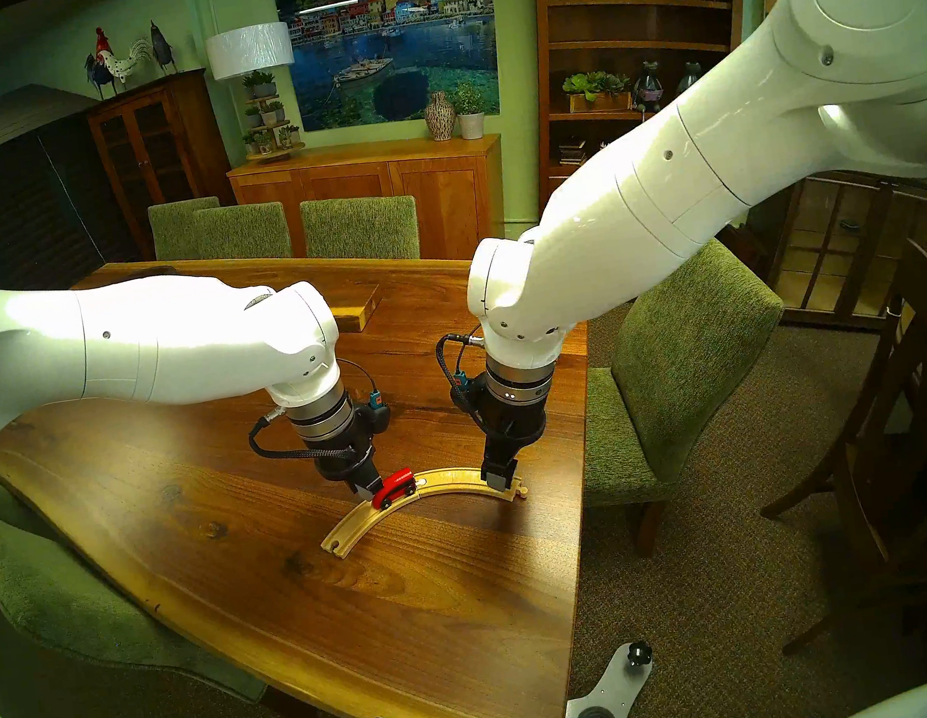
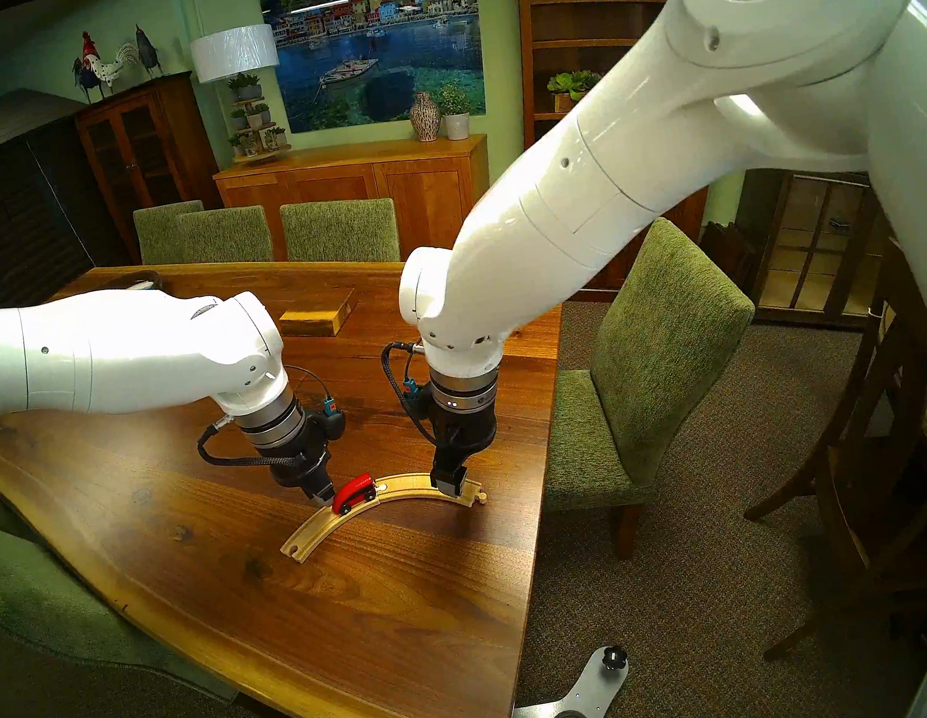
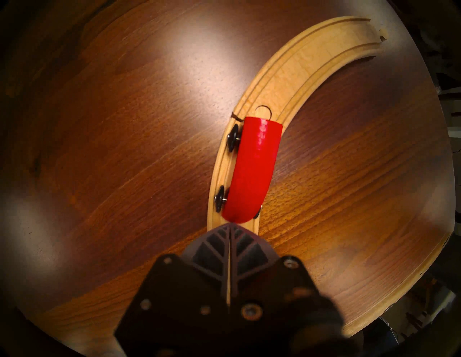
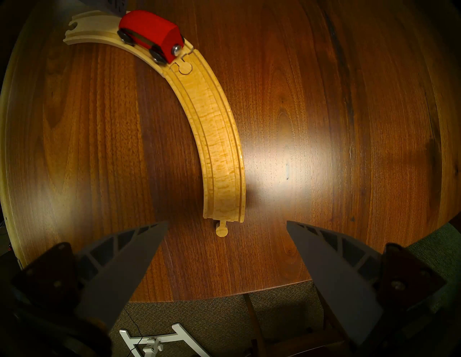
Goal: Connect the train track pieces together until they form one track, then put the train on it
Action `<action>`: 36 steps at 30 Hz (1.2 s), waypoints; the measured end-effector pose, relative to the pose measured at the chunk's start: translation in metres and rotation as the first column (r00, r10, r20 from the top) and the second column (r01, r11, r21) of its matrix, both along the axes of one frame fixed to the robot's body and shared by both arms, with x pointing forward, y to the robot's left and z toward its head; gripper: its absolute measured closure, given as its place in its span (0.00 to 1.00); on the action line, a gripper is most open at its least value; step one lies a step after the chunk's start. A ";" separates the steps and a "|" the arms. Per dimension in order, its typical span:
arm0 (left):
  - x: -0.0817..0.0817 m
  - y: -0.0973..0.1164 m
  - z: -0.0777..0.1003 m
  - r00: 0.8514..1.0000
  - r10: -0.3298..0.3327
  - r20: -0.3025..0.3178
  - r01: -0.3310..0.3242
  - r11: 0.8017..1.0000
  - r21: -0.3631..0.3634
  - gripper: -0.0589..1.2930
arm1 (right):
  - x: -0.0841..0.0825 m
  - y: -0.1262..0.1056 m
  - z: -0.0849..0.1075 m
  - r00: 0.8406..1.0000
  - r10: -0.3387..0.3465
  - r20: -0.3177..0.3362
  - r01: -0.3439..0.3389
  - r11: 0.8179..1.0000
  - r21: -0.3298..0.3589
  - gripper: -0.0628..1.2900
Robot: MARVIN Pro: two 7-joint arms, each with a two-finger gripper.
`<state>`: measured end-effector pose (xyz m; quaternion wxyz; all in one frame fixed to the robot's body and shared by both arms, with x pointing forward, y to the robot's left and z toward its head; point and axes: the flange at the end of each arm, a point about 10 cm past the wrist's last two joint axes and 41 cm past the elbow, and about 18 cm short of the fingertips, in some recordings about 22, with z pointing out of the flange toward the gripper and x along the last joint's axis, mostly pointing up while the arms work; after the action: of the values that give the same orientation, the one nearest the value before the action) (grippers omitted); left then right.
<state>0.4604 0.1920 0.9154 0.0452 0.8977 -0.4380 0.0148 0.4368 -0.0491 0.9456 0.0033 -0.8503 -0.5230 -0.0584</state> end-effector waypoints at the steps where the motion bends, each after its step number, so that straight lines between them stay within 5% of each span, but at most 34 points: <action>1: 0.001 -0.001 0.000 1.000 -0.002 0.000 0.002 1.000 -0.001 0.97 | 0.000 0.000 0.000 1.000 0.000 0.000 0.000 1.000 0.000 0.05; 21: 0.009 -0.025 -0.002 0.999 -0.045 0.001 0.045 0.999 -0.027 0.97 | 0.000 0.000 0.000 1.000 0.000 0.000 0.000 1.000 0.000 0.05; 36: -0.001 -0.043 -0.001 0.995 -0.096 -0.006 0.095 0.994 -0.062 0.97 | 0.000 0.000 0.000 1.000 0.000 0.000 0.000 1.000 0.000 0.05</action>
<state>0.4598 0.1490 0.9145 0.0756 0.8740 -0.4795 0.0220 0.4368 -0.0491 0.9457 0.0032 -0.8505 -0.5228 -0.0586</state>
